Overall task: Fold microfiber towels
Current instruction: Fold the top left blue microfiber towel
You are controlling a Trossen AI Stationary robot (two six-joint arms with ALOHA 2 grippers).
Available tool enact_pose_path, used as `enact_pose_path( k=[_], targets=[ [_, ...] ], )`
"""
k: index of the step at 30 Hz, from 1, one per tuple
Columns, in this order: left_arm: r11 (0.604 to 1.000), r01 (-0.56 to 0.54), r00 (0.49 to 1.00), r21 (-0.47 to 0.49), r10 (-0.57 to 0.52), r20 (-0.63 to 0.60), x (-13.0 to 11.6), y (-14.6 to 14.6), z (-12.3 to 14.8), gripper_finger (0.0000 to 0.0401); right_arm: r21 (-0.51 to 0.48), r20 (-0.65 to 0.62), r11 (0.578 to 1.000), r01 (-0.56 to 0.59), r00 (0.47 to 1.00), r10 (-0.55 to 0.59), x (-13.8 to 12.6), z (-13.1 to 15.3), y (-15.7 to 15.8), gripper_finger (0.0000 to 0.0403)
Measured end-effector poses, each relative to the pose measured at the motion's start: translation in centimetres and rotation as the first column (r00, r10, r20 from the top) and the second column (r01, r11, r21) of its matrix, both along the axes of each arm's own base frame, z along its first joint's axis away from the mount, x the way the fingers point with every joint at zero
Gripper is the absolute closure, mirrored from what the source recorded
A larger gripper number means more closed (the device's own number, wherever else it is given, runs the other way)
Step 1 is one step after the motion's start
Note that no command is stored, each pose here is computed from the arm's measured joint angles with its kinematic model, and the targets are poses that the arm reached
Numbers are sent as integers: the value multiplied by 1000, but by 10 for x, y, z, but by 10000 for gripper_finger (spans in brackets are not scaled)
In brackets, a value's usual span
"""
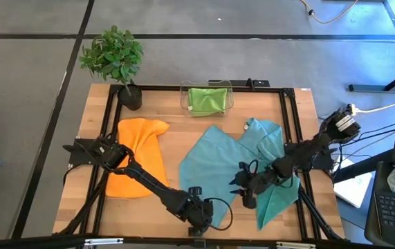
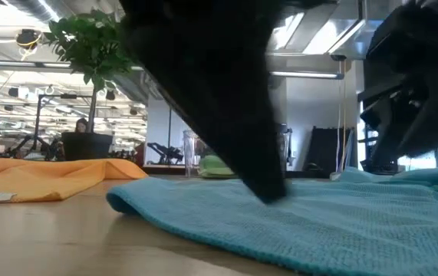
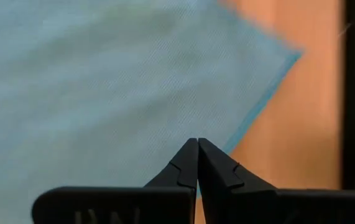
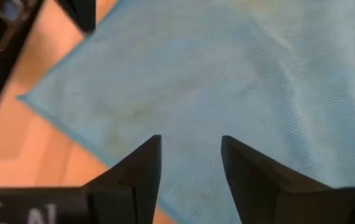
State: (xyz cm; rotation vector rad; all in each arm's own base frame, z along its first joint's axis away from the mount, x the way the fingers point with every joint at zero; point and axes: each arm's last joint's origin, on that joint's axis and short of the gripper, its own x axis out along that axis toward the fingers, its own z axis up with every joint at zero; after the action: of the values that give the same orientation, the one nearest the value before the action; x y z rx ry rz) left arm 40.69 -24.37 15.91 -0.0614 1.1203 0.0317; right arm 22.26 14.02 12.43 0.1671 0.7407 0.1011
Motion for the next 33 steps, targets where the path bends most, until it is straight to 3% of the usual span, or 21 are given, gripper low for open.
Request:
enact_pose_path(
  k=[4,9,13,18,22,25,28,33],
  targets=[
    [984,-45,990,171,67,-128,-15,9,5,399,-24,-8,1000,-1,1000,1,4,-21,7,233],
    [967,-56,982,247,98,-163,-20,16,4,398,-47,-67,999,-16,998,13,6,-35,10,233],
    [977,-72,984,200,102,-145,-17,17,-5,400,-3,-128,999,-40,991,39,3,-35,10,233],
    [996,-70,984,55,78,-163,-15,11,-12,398,143,-212,976,-164,958,192,-5,-28,17,233],
    [996,-79,984,-29,73,-164,-16,2,-11,398,140,-248,968,-210,939,239,-14,-20,15,233],
    [992,-83,983,-94,67,-169,-18,-6,-11,400,52,-244,985,-164,955,171,-20,-11,7,233],
    [981,-101,977,-166,66,-204,-20,-12,-10,399,-108,-186,991,-85,980,64,-22,-1,-3,233],
    [975,-93,978,-200,52,-203,-23,-19,-10,400,-340,-66,940,30,996,-55,-18,7,-18,233]
  ],
)
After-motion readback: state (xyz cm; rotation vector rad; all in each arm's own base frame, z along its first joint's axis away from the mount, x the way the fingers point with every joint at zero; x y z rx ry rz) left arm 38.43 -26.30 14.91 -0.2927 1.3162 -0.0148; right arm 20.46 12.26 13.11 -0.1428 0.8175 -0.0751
